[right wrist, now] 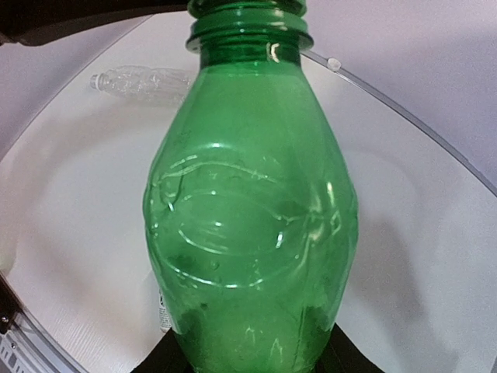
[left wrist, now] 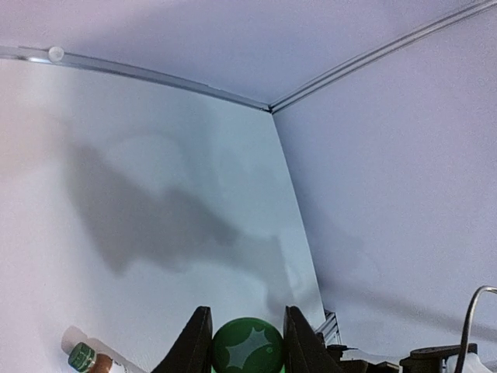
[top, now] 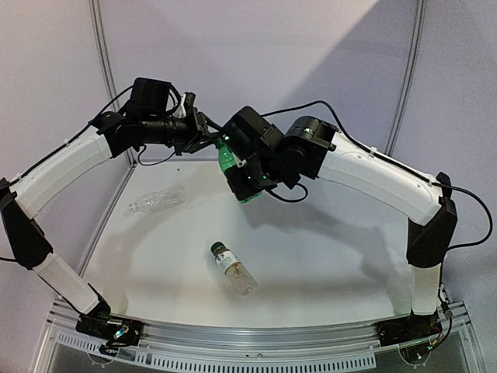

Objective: Unscrew the bottle caps

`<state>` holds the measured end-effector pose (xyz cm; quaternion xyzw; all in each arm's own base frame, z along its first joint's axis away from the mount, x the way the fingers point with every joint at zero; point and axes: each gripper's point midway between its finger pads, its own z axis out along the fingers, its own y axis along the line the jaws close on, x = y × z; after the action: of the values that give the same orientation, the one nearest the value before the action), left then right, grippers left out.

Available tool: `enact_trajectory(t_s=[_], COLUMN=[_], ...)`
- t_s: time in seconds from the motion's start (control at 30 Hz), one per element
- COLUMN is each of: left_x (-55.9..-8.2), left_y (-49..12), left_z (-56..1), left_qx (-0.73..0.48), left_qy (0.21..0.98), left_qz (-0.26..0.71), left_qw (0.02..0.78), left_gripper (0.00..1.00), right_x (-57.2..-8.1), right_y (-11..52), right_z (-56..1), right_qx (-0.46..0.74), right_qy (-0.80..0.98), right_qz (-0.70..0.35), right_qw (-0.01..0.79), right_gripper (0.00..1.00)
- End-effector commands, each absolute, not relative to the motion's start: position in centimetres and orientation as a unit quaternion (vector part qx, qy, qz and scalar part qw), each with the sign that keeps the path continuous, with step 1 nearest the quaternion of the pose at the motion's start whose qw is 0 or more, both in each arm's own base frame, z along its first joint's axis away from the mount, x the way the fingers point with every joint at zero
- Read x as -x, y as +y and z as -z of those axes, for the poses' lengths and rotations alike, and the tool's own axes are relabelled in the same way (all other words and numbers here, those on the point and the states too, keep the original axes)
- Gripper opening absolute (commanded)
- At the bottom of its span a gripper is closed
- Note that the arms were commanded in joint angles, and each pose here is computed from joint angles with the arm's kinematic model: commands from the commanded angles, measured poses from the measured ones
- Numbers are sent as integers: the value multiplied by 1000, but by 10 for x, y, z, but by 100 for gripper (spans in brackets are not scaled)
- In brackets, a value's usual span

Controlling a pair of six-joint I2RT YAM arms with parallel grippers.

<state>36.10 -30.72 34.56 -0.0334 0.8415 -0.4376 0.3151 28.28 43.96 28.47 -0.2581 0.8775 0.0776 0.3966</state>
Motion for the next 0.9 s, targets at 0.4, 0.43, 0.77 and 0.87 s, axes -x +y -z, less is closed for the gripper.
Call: enact_trajectory(t_s=[0.4,0.43,0.77,0.87], left_x=[-300,-296,-235,-220], left_y=[-301,-296,-254,-254], left_z=[-373,-375,-397,-407], left_qx=[-31,-33,-146,-180], left_qy=[799,793,726,689], left_qz=[507,509,518,552], left_qw=[323,332,428,433], left_gripper=[80,89,99,99], right_x=[-273,-271,-224,-203], right_y=[408,404,396,404], right_z=[-280,-275,-295,-310], right_qx=[197,193,204,233], right_qy=[882,884,853,823], right_qz=[-126,-131,-288,-363], right_qw=[409,404,383,369], right_gripper=[0,0,0,0])
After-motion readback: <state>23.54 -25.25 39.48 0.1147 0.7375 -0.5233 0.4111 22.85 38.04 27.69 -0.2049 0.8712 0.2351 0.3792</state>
